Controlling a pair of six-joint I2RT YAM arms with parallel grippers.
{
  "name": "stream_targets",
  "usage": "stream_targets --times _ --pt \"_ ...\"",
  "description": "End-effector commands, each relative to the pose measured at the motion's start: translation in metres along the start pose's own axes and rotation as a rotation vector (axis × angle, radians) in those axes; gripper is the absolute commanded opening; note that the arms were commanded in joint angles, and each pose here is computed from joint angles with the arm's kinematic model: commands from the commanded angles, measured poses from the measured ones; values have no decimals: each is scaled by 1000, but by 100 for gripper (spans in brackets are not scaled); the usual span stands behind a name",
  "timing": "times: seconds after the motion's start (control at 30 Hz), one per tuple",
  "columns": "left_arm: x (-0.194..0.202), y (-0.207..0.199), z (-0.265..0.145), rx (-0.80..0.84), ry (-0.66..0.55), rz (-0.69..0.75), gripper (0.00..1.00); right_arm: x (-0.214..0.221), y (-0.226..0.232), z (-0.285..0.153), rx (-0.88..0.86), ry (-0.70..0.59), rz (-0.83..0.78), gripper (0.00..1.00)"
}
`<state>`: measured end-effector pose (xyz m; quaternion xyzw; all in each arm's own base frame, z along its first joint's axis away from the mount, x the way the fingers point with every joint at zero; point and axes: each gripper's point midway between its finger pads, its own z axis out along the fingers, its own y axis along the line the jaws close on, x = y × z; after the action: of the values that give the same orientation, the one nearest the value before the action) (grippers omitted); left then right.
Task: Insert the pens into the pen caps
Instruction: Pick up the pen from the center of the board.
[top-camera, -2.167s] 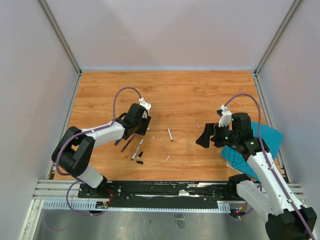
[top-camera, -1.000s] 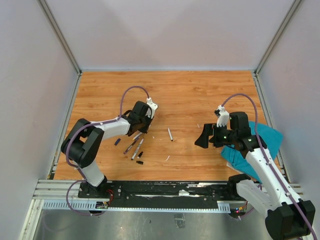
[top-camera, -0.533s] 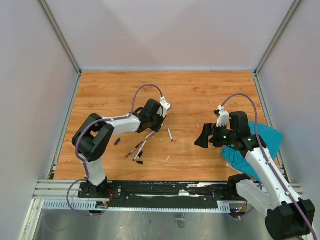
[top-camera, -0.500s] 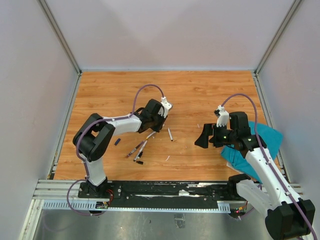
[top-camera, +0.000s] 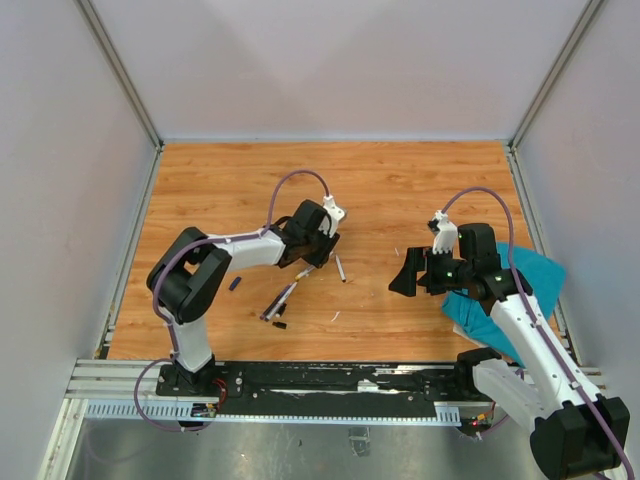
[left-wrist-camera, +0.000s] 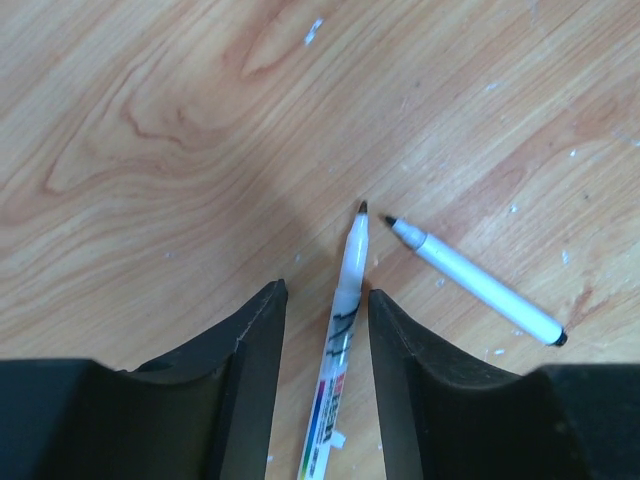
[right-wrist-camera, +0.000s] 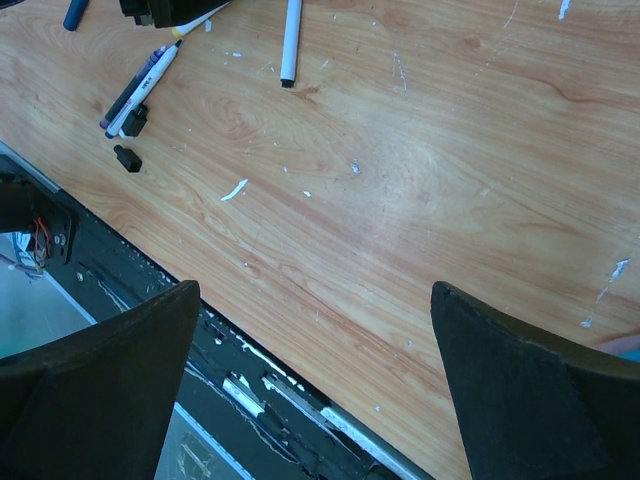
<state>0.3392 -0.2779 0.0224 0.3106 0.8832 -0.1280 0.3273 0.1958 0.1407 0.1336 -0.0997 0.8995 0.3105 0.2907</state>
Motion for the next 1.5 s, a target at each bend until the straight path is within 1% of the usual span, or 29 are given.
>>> stream_targets --times 0.0,0.27,0.47,0.63,0.7,1.03,1.17,1.23,1.33,1.47 --pt "17 7 -16 -40 44 0 45 3 0 0 -15 12 0 99" --pt "45 8 -26 -53 95 -20 43 4 1 -1 -23 18 2 99" --pt "59 6 -34 -51 102 -49 42 3 1 1 -24 27 4 98" --pt "62 3 -34 -39 90 -62 32 3 1 1 -22 35 2 98" --pt "59 4 -33 -39 85 -60 28 3 1 0 -22 33 1 99" --pt "41 8 -30 -56 48 -43 15 2 1 -1 -13 23 0 98" --pt "29 12 -32 -79 18 -31 3 2 1 -2 -13 20 0 98" --pt "21 13 -34 -84 -4 -32 1 1 1 -3 -11 17 -2 99" --pt "9 12 -37 -80 -45 -38 0 -4 -1 -6 18 -1 -7 99" --pt "-10 10 -46 -71 -109 -55 1 -18 -9 -17 107 -82 -6 98"
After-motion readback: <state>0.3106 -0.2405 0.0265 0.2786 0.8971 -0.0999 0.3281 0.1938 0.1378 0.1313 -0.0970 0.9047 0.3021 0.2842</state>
